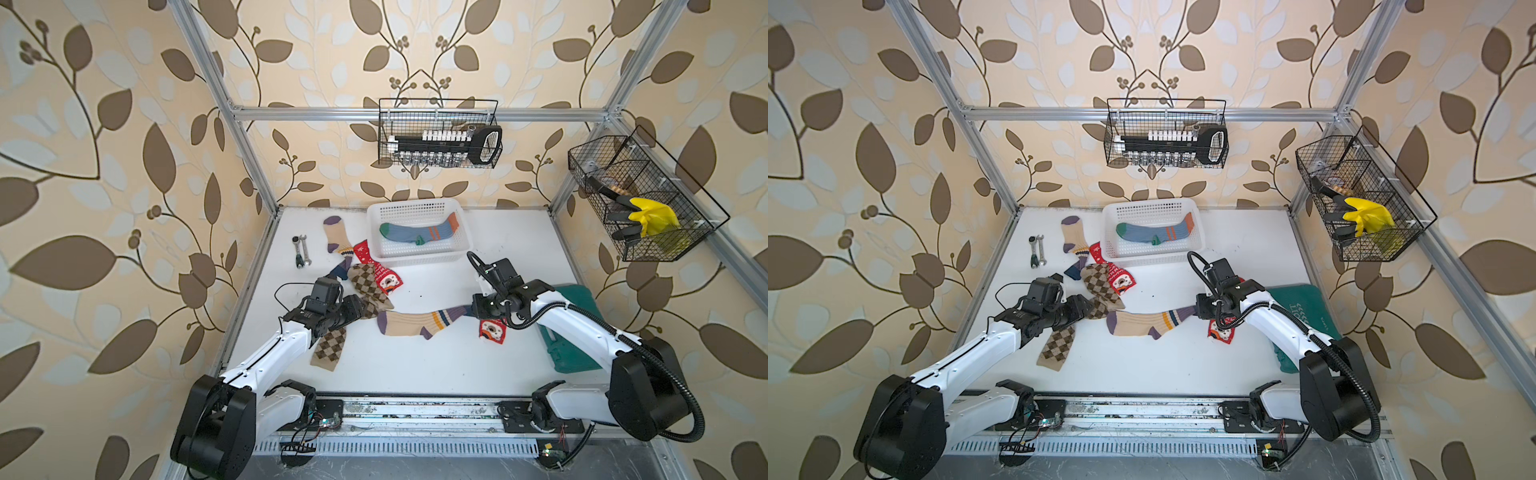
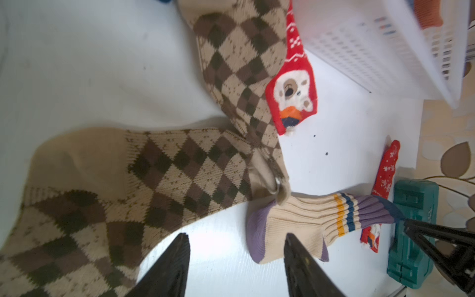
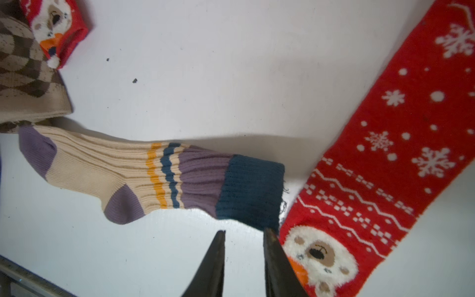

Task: Place the socks together as a pair
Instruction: Adjust the sock at the center of the board, then flatten out the sock at the center of the board.

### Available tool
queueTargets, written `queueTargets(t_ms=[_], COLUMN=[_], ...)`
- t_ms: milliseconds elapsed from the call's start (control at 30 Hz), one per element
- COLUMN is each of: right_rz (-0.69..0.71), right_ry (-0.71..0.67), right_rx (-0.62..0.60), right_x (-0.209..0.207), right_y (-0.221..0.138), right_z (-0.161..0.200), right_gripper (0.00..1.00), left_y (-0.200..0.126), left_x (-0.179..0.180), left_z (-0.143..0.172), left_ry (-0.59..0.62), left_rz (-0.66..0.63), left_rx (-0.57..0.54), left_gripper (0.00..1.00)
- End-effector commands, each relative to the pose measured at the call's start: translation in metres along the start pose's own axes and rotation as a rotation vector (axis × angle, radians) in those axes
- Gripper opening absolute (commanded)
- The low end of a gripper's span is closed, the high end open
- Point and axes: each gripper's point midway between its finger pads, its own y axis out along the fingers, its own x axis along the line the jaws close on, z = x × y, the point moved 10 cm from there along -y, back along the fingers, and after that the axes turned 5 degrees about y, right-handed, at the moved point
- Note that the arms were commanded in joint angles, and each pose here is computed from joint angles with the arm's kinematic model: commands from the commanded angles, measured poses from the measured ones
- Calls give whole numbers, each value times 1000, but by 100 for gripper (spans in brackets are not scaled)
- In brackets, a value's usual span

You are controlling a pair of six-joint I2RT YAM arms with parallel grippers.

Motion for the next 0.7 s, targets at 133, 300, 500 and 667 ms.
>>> queueTargets(t_ms=[133,300,500,667], right_rz=[-101,-118,-106,-53], right_ry=[51,66,29,-30], right_rx=[-38,25,162,240], right_x=[2,-1,6,18], right_y=[-11,7,30,37], right_z=[-32,-37,-12,24], right_gripper=[36,37,32,28], left_y=[34,48,47,35], left_x=[-4,-9,-8,6], left_z=[5,3,-4,-19], left_ry=[4,13,28,-16], left_rz=[40,76,12,2], left_rx=[181,223,170,95], left_gripper=[61,59,57,56])
